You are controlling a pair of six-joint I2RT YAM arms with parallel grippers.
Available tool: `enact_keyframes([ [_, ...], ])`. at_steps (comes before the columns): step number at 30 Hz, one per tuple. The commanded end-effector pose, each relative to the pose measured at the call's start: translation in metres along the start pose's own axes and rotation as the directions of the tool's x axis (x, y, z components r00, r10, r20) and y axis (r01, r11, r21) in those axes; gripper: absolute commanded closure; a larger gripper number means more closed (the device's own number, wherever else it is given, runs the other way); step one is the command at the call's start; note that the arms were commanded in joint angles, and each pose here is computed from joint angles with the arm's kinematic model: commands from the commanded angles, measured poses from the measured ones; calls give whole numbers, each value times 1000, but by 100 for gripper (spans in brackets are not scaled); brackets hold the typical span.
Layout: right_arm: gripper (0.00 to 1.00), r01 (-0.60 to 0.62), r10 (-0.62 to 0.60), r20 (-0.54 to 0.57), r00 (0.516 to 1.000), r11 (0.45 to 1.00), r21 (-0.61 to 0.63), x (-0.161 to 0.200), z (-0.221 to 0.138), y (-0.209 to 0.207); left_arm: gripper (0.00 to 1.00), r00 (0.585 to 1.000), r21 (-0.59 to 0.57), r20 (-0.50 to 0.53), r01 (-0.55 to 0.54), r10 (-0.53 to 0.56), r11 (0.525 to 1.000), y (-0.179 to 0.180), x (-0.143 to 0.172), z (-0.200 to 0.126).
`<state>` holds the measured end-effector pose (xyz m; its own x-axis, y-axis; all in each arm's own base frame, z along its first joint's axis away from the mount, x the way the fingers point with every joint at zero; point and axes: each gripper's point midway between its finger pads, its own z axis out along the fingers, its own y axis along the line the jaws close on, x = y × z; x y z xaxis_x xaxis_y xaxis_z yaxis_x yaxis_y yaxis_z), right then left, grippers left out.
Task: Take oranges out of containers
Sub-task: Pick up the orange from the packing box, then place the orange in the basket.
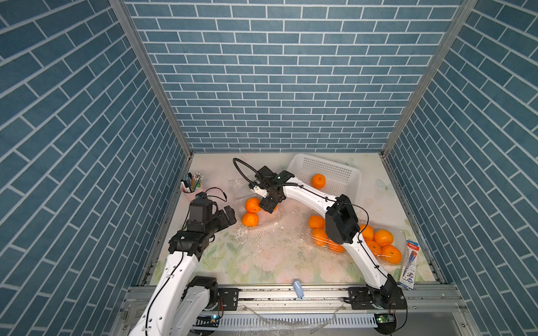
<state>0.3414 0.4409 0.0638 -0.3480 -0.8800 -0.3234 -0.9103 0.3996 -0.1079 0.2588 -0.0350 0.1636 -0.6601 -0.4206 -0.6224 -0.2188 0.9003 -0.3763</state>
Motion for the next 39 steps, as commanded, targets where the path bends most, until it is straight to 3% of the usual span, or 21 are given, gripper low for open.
enact_keyframes([
  [1,22,44,-44,-51,998,999,-6,9,10,5,1,1000,4,2,-17,17,1000,-1,-2,0],
  [6,28,50,-50,-59,997,999,1,9,6,6,1,1000,4,-1,-13,13,1000,-1,-1,0],
  [15,42,41,-41,-7,999,998,37,-2,-32,5,1,1000,-3,3,-12,12,1000,1,0,-3],
  [28,45,-63,31,208,978,987,150,-23,-153,-12,2,1000,20,-3,-4,4,1000,-3,1,-3],
  [33,45,-107,51,211,976,959,263,-5,-177,-40,2,1000,33,-10,7,-6,999,-5,3,-1],
  [36,45,-198,142,201,969,934,296,17,-181,-68,2,1000,33,-19,9,-8,999,-4,5,0],
  [39,46,-338,276,231,933,893,299,43,-188,-100,2,1000,34,-21,7,-7,999,-4,6,-1],
])
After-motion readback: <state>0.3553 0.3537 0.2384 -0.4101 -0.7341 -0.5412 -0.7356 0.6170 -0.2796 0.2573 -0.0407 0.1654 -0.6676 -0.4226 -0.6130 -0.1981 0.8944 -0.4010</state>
